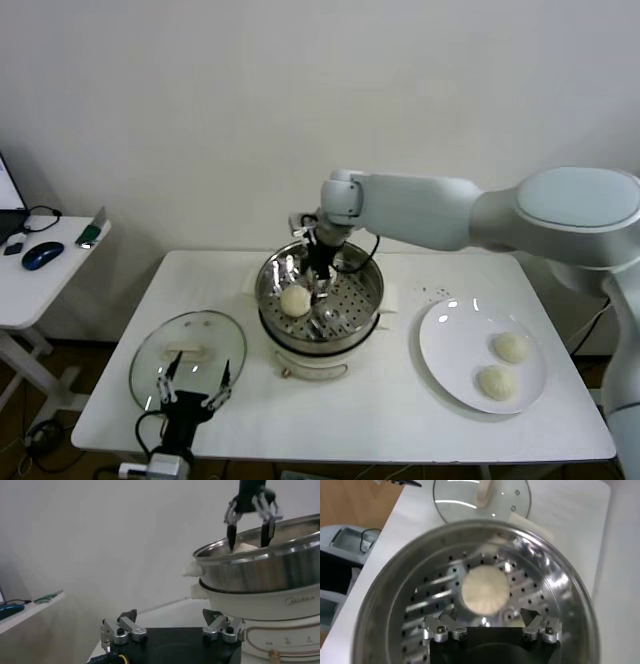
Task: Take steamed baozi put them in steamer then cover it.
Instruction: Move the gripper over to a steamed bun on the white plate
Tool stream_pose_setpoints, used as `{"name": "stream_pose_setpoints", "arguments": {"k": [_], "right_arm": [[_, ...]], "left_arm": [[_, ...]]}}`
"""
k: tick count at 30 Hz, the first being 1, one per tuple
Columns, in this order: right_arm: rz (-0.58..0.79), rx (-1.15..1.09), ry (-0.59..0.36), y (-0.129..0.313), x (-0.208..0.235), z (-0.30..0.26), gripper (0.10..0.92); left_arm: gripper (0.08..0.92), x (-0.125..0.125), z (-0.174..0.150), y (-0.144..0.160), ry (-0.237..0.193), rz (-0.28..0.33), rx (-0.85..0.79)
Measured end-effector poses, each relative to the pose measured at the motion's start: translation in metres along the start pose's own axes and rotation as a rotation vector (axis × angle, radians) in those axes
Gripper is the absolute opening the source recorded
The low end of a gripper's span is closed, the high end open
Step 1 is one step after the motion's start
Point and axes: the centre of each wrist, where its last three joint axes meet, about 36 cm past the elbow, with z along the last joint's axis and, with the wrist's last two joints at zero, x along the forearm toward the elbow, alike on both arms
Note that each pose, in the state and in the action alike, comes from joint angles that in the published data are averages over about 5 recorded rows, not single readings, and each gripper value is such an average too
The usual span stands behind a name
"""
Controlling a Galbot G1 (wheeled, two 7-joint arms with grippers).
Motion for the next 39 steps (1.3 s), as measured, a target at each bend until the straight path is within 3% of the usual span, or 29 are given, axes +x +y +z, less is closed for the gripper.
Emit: {"name": "stream_pose_setpoints", "arguments": {"k": [7, 14, 27, 39], "right_arm": [[0.007, -0.042, 0.05, 0.023, 0.052, 0.071, 0.823], [-0.015, -0.09, 0.09, 0.075, 0.063, 0.147, 0.823], [-0.084, -0.161, 0.164, 0.181, 0.005, 0.264, 0.823], [-0.146, -0.19, 0.207, 0.234, -0.052, 0.31, 0.823]], "left_arm": [[0.823, 0.004, 0.001, 0.003, 0.001, -0.005, 0.003], [0.823, 0.007, -0.001, 0.003, -0.001, -0.018, 0.015], [0.823, 0.009, -0.005, 0.003, 0.019, -0.054, 0.023], [0.823, 0.011, -0.007, -0.001, 0.052, -0.088, 0.034]]}}
